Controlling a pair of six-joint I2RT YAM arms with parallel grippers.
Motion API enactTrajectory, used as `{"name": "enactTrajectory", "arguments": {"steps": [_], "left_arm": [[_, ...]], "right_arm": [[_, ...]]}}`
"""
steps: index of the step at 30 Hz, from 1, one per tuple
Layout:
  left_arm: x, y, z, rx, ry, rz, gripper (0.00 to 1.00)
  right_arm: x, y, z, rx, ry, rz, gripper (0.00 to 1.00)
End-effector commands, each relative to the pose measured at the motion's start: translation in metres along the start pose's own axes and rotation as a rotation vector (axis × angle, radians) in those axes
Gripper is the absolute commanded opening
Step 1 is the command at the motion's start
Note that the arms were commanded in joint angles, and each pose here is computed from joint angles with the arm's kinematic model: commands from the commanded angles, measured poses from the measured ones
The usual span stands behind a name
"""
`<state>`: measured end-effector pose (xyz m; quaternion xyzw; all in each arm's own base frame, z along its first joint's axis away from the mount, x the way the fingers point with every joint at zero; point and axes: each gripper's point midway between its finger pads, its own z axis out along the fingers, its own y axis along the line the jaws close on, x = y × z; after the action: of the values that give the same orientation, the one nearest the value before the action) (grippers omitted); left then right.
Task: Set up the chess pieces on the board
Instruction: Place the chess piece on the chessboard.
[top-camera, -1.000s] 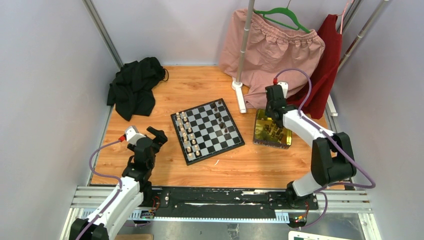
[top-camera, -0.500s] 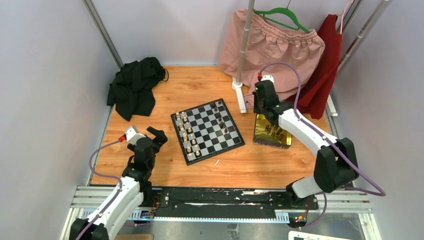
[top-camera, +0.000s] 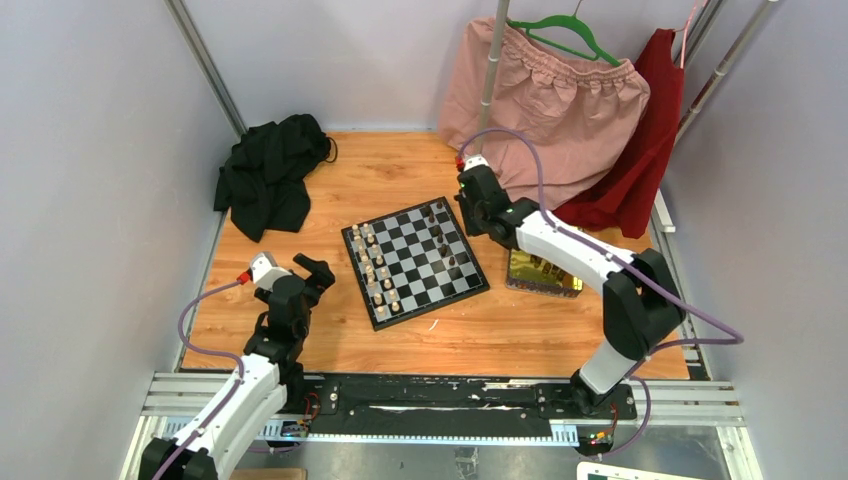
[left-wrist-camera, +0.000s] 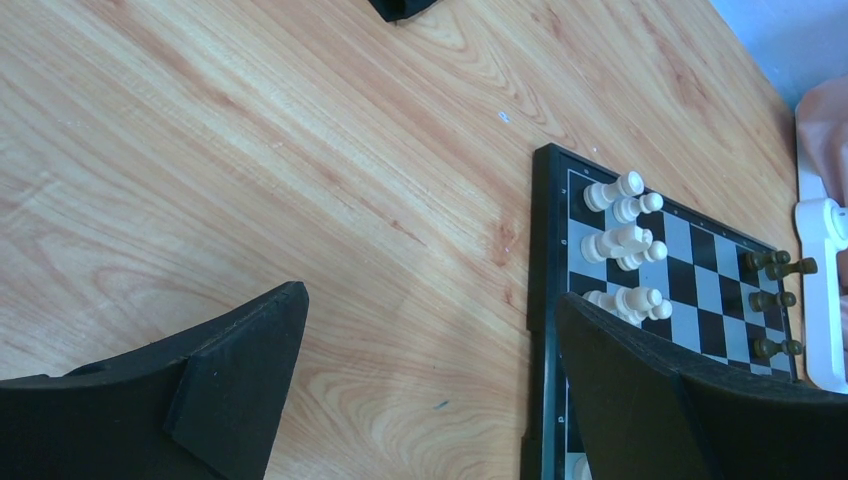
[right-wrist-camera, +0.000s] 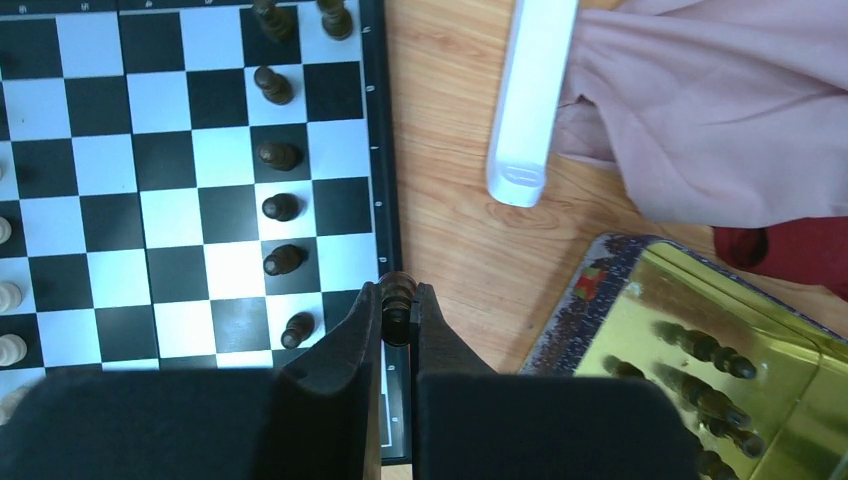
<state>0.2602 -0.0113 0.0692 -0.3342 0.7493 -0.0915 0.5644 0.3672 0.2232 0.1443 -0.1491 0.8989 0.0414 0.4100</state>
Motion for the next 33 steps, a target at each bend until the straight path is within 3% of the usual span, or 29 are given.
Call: {"name": "enactTrajectory", "arguments": {"steps": [1,11,33], "left_arm": [[-0.003,0.002,0.001,-0.005,-0.021,-0.003,1.00],[-0.003,0.002,0.001,-0.005,-0.022,0.000,1.00],[-0.004,0.001,0.001,-0.001,-0.025,-0.001,1.00]], "right_arm": [[0.004,0.024,0.006,-0.045,0.032,-0.065,0.00],[0.020,0.046,0.027,-0.070,0.086,-0.112,0.00],[0.041,0.049,0.053,-0.065,0.095,-0.128,0.00]]}}
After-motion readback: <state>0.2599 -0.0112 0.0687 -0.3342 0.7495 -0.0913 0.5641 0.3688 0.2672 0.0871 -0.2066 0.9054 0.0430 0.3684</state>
